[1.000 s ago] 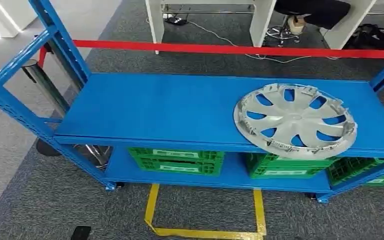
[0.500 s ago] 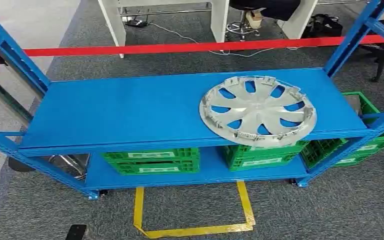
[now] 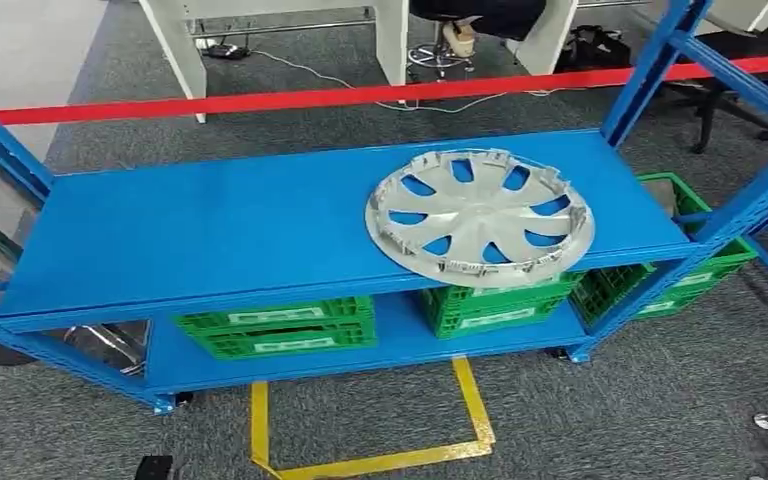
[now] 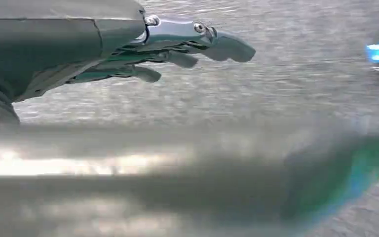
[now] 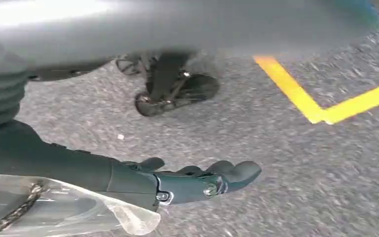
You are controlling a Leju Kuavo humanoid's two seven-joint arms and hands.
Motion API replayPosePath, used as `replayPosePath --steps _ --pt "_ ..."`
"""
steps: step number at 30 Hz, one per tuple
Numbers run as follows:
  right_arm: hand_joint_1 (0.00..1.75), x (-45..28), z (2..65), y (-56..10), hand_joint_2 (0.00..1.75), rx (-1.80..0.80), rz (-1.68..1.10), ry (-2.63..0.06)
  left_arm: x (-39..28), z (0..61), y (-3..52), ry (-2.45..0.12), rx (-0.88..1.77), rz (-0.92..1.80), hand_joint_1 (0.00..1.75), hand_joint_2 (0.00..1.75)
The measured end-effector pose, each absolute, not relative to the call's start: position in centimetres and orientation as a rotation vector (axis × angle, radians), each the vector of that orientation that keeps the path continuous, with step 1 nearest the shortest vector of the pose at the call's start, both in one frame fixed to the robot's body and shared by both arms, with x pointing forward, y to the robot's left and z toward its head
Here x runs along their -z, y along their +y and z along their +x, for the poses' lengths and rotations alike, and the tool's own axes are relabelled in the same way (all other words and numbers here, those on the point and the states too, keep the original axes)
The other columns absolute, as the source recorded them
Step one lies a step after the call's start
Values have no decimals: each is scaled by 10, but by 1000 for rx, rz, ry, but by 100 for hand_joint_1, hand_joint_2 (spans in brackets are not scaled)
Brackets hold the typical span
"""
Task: Take the parts from the cabinet and place them on the table.
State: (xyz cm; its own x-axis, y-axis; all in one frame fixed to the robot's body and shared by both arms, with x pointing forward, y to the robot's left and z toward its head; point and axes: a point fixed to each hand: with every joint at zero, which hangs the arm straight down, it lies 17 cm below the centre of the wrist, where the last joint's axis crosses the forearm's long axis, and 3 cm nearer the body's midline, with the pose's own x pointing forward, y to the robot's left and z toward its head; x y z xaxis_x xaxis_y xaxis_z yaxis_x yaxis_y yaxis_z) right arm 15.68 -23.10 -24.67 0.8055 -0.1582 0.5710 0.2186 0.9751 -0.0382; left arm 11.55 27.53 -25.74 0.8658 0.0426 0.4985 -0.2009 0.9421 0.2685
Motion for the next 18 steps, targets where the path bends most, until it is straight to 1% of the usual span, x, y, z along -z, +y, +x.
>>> replayPosePath --steps 5,6,18 --pt "0 253 144 -236 175 199 -94 -550 263 104 279 -462 -150 293 0 175" --pt "0 254 141 -237 0 197 -91 -540 264 102 278 -453 -150 283 0 0" --pt "0 266 105 -249 0 147 -63 -425 273 81 285 -373 -125 202 0 0"
